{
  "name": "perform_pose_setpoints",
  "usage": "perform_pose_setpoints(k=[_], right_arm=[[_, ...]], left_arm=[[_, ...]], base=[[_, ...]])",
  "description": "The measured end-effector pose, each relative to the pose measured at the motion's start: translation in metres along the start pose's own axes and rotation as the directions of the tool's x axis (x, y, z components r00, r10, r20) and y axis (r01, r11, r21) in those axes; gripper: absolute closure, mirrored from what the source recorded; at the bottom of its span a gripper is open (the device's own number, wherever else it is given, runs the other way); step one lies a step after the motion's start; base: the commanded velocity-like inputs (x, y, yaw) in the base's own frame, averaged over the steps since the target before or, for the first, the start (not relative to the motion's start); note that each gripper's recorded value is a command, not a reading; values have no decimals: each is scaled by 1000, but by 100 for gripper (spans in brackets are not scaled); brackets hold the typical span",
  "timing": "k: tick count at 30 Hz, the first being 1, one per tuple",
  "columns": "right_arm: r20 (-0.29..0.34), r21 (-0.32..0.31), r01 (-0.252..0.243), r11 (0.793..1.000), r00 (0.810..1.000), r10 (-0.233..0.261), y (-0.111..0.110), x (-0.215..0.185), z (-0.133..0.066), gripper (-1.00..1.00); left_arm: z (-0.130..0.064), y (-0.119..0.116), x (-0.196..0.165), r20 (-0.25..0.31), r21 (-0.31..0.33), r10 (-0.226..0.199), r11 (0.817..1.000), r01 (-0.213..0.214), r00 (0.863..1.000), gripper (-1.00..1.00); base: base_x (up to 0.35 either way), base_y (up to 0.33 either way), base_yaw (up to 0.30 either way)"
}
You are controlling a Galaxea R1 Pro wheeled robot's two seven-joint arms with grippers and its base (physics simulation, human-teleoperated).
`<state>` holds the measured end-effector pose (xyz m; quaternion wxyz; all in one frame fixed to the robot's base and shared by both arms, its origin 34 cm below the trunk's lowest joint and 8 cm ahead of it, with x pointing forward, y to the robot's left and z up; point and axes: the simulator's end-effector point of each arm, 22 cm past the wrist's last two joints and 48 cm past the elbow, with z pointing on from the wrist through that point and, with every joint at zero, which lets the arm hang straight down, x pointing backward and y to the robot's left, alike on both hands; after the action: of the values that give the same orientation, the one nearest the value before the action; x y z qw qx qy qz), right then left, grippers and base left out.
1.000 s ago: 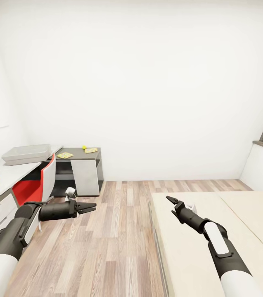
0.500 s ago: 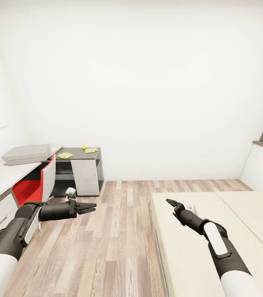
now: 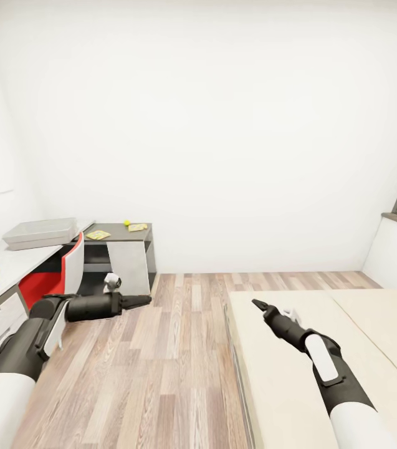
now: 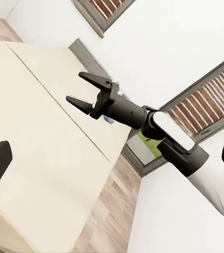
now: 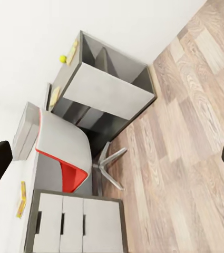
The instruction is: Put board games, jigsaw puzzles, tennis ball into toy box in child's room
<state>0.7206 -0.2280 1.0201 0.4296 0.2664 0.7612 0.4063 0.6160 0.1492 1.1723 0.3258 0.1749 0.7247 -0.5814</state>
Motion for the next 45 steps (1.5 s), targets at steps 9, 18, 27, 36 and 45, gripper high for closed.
perform_pose_setpoints(k=[9, 18, 27, 36, 45], right_arm=[[15, -29, 48, 998, 999, -48, 8, 8, 4, -100], [49, -52, 108, 993, 993, -105, 14, 2, 4, -100], [83, -76, 170, 983, 983, -164, 21, -4, 3, -100], [92, -101, 225, 969, 972, -216, 27, -3, 2, -100], [75, -126, 265, 956, 963, -257, 32, 3, 2, -100]], left_arm=[[25, -5, 24, -28, 43, 13, 999, -11, 1000, -100], [29, -5, 27, -23, 52, 53, 997, -52, 998, -100], [29, -5, 26, -13, 53, 101, 994, -100, 995, -100], [29, -5, 23, 2, 53, 149, 987, -149, 989, -100], [28, -5, 21, 15, 52, 196, 979, -197, 980, -100]], base=[[0, -151, 0], [0, -84, 0], [-2, -30, 0], [-15, -96, 0], [-2, -18, 0]])
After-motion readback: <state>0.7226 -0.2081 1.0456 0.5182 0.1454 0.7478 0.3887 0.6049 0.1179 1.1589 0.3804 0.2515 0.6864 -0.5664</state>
